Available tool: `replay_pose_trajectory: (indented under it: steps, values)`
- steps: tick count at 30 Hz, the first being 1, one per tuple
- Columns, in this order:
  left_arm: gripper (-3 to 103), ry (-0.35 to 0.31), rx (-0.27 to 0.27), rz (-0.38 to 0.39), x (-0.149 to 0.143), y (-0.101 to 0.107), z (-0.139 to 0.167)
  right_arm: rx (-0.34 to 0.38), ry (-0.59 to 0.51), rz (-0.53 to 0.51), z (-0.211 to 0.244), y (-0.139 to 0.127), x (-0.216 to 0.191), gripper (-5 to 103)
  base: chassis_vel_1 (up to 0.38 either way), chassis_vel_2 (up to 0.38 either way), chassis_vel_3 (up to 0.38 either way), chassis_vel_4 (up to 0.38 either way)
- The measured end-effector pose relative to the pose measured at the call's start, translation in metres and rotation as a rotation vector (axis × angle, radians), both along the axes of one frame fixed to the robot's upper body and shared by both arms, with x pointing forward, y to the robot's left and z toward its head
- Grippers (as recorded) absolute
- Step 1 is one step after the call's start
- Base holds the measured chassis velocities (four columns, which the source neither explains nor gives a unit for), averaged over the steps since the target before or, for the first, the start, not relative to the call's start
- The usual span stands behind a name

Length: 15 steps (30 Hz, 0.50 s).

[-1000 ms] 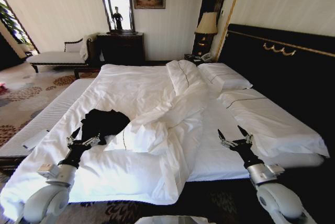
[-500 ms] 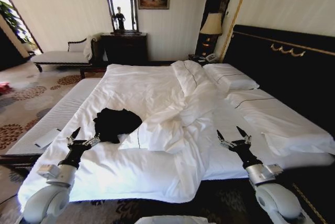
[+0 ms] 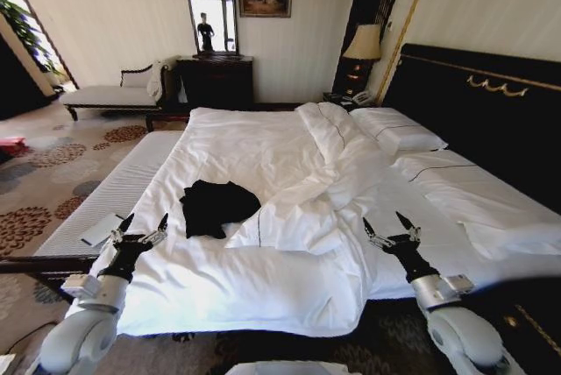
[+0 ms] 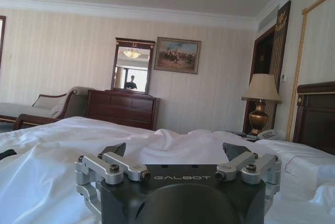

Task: Fold the clothes on the bed.

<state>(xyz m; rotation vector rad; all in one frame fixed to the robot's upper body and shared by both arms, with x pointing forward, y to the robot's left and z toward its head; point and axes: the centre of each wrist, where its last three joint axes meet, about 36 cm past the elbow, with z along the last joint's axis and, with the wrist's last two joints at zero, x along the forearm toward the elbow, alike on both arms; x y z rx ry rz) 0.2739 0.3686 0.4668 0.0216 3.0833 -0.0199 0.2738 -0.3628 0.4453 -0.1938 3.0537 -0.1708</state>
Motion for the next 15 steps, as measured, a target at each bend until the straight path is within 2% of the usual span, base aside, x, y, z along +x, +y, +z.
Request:
replay_pose_trajectory:
  steps: [7,11,15]
  values:
    - [100,-0.002,0.000,0.001,0.001,0.000,0.001,-0.001,-0.003,0.002,0.000,0.001,0.000,100,-0.049,0.077,0.046,-0.082]
    - [100,-0.001,0.001,0.002,0.001,0.000,0.001,0.000,-0.015,0.004,0.005,0.004,-0.001,100,-0.157,0.116,0.146,-0.139]
    - [100,0.000,0.003,0.005,0.003,-0.001,0.000,0.021,-0.019,0.037,0.024,0.028,-0.009,100,-0.216,0.201,0.214,-0.206]
